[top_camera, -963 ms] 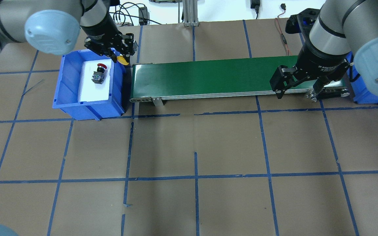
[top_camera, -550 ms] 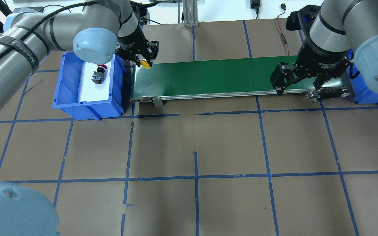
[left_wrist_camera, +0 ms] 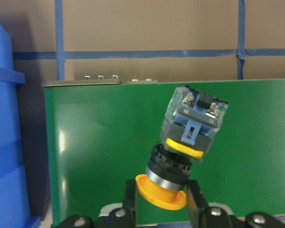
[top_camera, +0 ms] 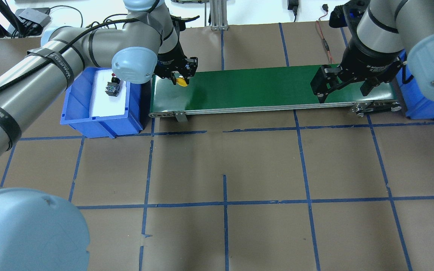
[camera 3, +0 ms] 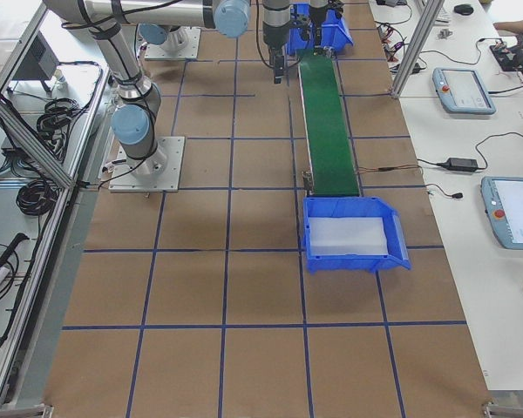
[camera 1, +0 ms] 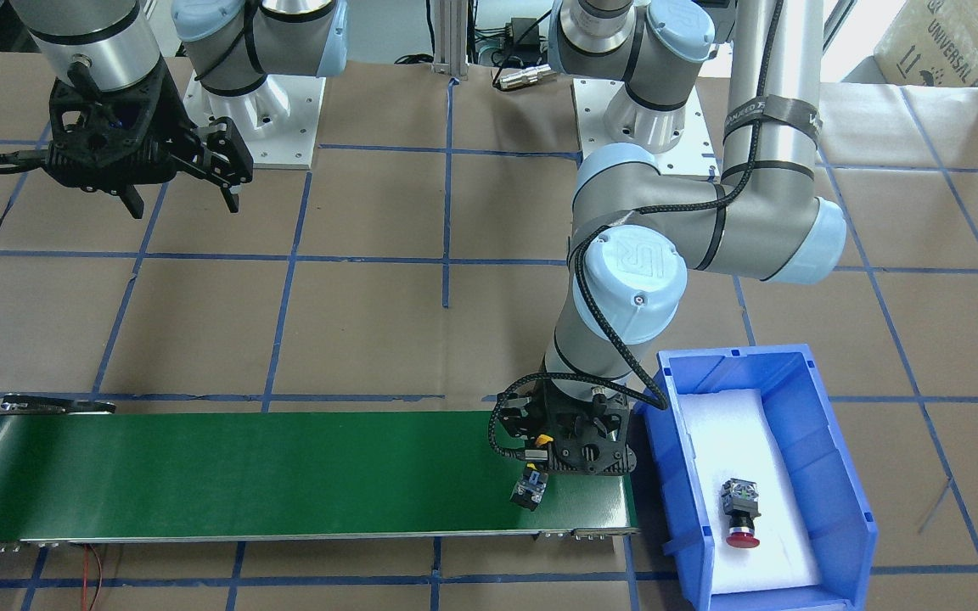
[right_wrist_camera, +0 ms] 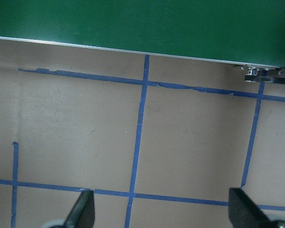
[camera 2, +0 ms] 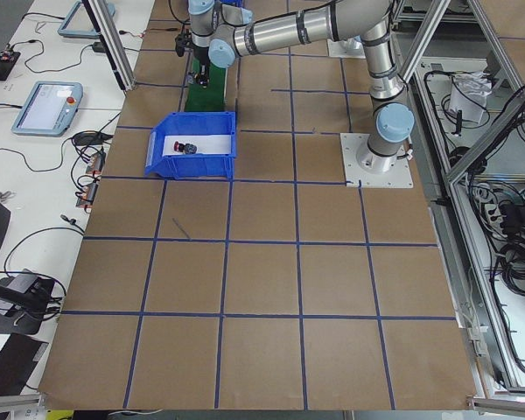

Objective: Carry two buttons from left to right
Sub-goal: 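Lower the yellow button onto the green belt and open the left gripper, then move the left gripper back down into the blue bin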

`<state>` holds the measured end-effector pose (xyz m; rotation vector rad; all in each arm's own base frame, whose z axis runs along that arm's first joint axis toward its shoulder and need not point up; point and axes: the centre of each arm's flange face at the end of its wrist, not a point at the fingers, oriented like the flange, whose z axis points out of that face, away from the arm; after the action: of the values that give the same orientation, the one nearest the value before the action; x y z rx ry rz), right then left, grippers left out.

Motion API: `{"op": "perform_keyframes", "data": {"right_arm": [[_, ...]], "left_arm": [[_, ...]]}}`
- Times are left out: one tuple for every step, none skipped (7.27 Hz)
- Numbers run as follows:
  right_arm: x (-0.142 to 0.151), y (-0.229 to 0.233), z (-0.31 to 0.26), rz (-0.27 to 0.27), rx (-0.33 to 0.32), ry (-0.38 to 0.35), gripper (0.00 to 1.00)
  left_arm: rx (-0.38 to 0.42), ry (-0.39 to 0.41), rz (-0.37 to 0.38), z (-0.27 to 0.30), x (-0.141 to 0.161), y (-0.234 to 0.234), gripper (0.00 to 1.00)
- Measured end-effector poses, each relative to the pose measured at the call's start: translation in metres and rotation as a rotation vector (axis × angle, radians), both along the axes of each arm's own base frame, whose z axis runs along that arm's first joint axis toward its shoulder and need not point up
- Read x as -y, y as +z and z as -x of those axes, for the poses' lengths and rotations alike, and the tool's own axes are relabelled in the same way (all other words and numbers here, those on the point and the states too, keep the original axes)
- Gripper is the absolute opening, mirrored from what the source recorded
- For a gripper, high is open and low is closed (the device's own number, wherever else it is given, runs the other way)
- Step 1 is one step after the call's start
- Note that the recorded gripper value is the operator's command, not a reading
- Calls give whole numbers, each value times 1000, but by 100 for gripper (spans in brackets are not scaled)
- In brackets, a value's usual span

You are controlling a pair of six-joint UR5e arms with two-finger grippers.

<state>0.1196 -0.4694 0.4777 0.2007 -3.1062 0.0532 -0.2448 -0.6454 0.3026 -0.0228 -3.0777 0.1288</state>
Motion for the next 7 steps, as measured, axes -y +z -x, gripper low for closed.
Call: {"op": "perform_keyframes", "data": {"right_arm": [[3, 2, 0, 6, 0, 1, 100], [8, 4, 0, 11, -1, 1, 100], [14, 6, 1, 14, -3, 2, 100], [17, 6, 1, 12, -5, 1, 100], [18, 4, 1, 8, -5, 1, 100], [18, 3, 1, 5, -4, 1, 100], [18, 1, 0, 1, 2, 4, 100]], "left_arm": [[1, -1, -3, 1, -1, -2, 100], [2, -1, -3, 1, -1, -2, 100], [2, -1, 3, 0, 0, 1, 100], [1, 3, 17, -7, 3, 11, 100], [-2, 18, 31, -22, 6, 25, 100], [-5, 45, 46, -45, 13, 42, 100], [-7, 70, 62, -73, 22, 62, 100]]}}
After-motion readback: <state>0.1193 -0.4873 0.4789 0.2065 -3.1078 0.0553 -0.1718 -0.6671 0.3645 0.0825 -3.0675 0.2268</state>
